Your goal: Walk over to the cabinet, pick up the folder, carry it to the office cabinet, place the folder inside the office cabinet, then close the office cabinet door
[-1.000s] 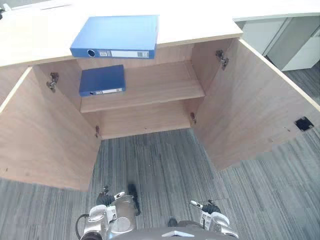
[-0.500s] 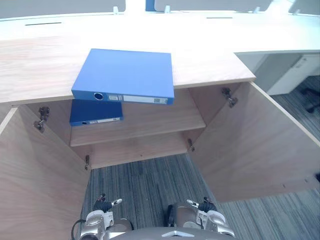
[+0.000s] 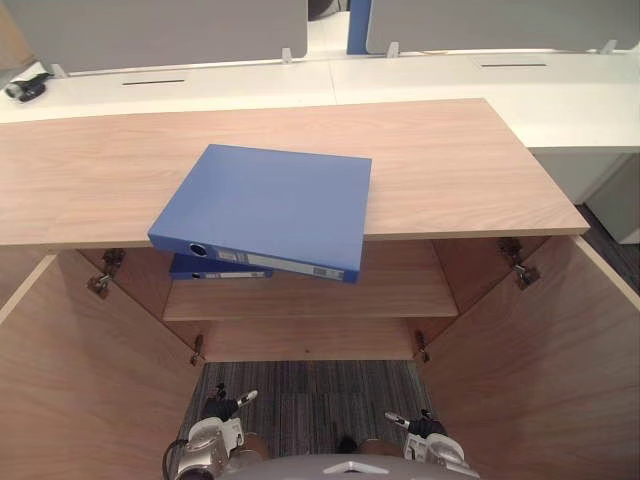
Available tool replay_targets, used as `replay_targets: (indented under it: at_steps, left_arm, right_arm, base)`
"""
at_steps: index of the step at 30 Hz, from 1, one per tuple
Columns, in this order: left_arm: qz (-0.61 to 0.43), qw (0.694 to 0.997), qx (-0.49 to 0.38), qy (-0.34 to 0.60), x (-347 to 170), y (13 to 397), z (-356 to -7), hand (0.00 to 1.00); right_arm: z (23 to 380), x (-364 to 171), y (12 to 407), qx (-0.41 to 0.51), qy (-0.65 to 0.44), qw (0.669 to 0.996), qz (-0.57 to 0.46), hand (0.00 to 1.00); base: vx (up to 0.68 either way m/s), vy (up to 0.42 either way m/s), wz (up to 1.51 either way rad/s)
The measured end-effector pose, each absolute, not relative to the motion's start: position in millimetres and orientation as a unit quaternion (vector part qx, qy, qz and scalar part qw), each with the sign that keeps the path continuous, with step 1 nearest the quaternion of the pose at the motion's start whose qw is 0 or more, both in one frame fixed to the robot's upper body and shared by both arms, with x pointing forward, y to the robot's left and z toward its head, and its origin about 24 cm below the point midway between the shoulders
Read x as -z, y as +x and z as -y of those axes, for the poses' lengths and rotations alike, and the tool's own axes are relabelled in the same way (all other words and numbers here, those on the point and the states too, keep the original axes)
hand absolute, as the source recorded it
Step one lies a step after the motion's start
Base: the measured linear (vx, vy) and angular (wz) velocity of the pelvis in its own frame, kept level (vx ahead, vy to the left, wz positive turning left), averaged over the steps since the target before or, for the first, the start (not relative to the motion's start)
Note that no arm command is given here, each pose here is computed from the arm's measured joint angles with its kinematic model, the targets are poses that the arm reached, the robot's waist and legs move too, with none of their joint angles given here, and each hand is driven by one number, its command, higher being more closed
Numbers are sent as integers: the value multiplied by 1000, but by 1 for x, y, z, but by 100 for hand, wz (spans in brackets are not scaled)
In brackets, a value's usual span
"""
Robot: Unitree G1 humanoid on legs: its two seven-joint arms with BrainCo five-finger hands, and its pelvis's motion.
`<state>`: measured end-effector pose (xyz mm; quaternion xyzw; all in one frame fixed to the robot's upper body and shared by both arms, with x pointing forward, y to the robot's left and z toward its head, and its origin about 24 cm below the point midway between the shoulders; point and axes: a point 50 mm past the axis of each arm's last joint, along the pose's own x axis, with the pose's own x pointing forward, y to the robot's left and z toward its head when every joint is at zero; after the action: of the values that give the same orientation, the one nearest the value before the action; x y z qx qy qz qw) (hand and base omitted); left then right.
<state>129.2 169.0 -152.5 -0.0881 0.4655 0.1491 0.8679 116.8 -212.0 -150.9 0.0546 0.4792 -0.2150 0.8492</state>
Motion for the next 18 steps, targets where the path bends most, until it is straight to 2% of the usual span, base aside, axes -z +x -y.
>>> replay_targets:
  at_steps: [6, 18]
  left_arm:
    - [-478, 864, -144, -59, 155, 122, -181, 0]
    - [-503, 857, -115, -15, 159, 106, -185, 0]
  right_arm:
    - [198, 158, 103, 213, 74, 836, -500, 0]
    - [209, 159, 98, 228, 70, 827, -510, 0]
  base:
    - [67, 122, -22]
    - [-54, 7, 2]
